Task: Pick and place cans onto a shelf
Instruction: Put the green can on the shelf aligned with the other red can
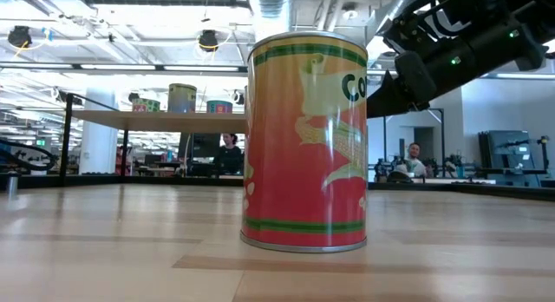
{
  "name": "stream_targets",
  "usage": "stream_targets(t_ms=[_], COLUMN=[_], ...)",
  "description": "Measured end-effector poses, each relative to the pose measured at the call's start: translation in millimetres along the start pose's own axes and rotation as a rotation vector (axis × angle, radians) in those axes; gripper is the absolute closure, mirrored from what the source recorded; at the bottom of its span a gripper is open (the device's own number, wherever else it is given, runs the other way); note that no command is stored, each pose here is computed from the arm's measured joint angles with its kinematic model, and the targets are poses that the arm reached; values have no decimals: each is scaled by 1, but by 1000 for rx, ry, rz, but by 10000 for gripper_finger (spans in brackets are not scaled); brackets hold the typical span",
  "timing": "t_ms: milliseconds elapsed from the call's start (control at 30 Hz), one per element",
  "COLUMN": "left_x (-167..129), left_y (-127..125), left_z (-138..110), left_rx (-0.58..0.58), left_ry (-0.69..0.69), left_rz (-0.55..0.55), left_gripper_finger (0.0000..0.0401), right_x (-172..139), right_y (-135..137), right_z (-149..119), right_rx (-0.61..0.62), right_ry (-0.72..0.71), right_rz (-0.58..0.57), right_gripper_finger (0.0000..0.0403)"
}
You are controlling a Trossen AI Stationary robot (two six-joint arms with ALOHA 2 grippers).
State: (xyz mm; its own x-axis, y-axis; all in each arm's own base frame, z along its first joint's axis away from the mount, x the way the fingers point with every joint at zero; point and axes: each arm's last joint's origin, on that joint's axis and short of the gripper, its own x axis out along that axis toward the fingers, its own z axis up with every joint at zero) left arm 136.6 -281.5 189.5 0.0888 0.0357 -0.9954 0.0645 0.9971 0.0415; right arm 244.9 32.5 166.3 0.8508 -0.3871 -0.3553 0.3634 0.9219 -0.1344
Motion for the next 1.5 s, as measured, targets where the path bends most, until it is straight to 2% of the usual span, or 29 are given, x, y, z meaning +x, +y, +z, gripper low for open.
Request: stream_targets(t_ms=[133, 267, 433, 567, 667, 733, 833, 1167, 1333, 1500], left_x=[5, 2, -20, -58, -88, -104, -115, -145, -142, -128], left_y=[13, 31, 59, 100, 139, 169, 214, 341, 388, 417], left_z=[2, 11, 29, 44, 49, 51, 57, 92, 111, 128], left_rx=[-2, 7, -30, -174, -279, -335, -385, -383, -384, -362], left_ry=[-9, -23, -108, -301, -428, -468, -447, -336, -217, -117], left_rz=[110, 206, 230, 219, 203, 198, 225, 332, 356, 308], left_gripper_finger=[392, 397, 399, 400, 400, 400, 401, 401, 401, 401], right_x=[0, 0, 0, 0, 0, 0, 0, 0, 0, 0], right_y=[0, 0, 0, 0, 0, 0, 0, 0, 0, 0], right_z=[0, 0, 0, 0, 0, 0, 0, 0, -2, -2], right_rx=[-18, -24, -27, -27, -27, -27, -30, -29, -38, -39], right_ry=[0, 0, 0, 1, 0, 0, 1, 3, 18, 21], right_rz=[1, 1, 1, 0, 0, 0, 0, 2, 1, 1], right_gripper_finger=[390, 390, 390, 390, 390, 390, 390, 390, 390, 390])
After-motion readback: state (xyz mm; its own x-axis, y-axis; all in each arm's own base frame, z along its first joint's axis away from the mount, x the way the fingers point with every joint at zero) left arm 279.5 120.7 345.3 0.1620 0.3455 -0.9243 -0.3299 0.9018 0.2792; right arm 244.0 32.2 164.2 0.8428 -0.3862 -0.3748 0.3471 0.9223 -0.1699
